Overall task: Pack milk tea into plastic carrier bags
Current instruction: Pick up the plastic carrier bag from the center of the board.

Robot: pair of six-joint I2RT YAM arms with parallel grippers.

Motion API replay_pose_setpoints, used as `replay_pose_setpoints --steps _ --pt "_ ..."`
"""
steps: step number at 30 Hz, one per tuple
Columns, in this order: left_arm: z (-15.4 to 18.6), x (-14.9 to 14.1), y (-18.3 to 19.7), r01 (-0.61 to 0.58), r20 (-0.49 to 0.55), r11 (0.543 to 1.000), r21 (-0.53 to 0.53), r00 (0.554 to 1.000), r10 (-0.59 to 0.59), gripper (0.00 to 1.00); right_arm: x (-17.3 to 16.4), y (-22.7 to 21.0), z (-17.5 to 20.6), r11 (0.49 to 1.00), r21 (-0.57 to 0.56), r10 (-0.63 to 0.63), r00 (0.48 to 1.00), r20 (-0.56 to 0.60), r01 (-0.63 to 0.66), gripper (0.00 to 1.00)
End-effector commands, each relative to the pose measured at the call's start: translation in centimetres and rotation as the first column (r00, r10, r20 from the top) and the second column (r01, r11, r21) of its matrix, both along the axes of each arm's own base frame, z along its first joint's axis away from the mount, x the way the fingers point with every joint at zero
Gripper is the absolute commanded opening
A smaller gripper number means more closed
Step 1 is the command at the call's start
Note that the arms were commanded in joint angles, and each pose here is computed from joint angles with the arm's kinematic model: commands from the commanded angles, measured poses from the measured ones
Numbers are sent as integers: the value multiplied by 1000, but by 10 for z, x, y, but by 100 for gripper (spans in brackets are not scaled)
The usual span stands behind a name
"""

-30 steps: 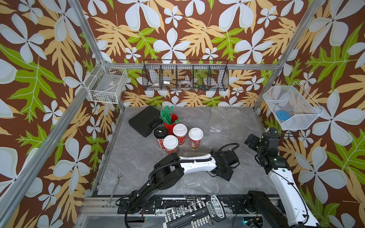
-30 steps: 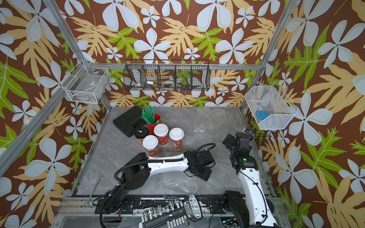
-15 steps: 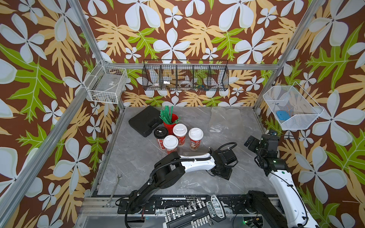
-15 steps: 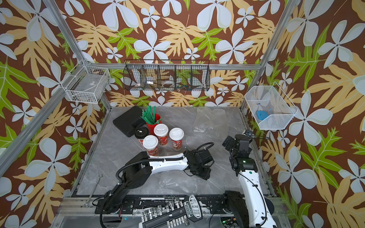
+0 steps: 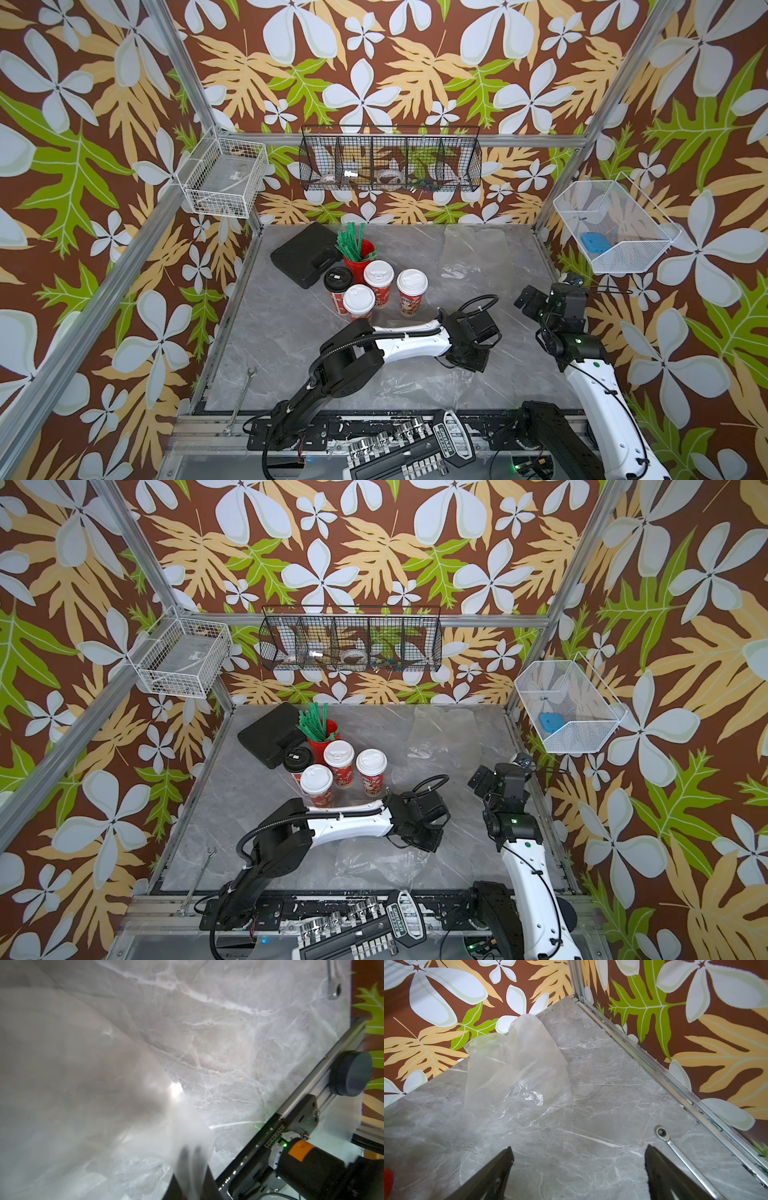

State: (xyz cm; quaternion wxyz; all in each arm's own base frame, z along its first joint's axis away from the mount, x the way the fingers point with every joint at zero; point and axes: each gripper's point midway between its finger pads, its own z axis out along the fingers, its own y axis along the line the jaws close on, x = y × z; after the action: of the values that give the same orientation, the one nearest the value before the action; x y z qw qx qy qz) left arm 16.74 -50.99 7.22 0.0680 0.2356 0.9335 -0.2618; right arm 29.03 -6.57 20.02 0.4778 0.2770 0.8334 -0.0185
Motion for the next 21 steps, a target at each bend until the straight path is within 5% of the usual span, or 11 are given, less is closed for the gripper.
replay_pose_setpoints --steps 1,12,21 --pt "25 9 0 -18 39 999 -49 999 20 0 0 2 3 1000 5 10 1000 1 -10 97" --pt "109 22 27 -60 100 955 -290 991 92 0 7 32 13 984 78 155 987 37 -158 92" --pt "147 30 60 -94 127 896 -433 978 164 0 15 84 24 945 44 324 946 2 -323 90"
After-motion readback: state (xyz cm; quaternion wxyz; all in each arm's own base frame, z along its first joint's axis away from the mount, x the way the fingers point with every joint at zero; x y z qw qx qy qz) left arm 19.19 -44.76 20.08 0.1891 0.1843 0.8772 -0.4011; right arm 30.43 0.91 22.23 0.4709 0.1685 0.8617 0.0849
